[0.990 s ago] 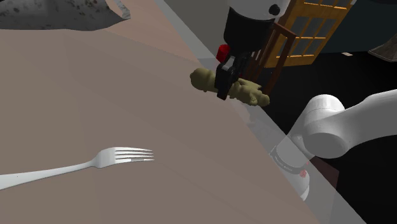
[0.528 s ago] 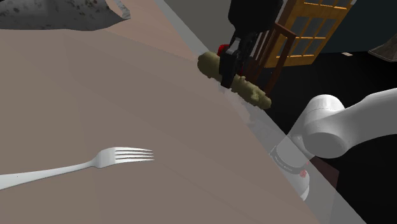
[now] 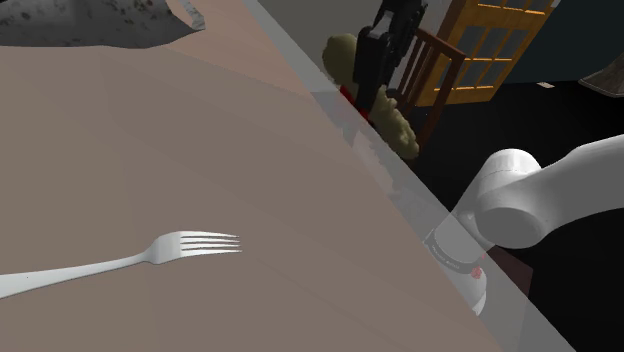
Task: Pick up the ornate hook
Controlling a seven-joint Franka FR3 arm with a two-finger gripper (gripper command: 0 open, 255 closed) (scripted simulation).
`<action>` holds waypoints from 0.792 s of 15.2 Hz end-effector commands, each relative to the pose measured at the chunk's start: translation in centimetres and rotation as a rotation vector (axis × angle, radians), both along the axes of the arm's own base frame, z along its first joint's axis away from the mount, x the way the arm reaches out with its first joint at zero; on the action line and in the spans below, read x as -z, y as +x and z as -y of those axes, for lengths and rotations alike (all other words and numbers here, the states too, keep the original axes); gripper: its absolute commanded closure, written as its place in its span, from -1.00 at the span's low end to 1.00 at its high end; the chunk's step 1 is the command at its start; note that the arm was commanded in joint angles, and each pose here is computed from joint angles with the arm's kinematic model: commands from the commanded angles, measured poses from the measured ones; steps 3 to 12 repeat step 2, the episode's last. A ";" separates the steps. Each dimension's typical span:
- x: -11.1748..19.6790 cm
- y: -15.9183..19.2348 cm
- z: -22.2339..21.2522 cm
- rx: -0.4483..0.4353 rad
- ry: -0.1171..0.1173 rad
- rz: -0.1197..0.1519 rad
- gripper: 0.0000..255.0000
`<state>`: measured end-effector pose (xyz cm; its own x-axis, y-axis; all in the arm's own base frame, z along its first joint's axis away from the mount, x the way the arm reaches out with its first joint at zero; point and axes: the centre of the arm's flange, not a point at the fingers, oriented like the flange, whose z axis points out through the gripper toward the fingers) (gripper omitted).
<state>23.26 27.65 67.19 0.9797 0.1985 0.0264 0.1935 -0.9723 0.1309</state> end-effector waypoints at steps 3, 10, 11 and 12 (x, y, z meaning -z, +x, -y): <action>-0.6 0.0 0.1 0.000 0.000 0.000 1.00; -0.6 0.0 0.1 0.000 0.000 0.000 1.00; -0.6 0.0 0.1 0.000 0.000 0.000 1.00; -0.6 0.0 0.1 0.000 0.000 0.000 1.00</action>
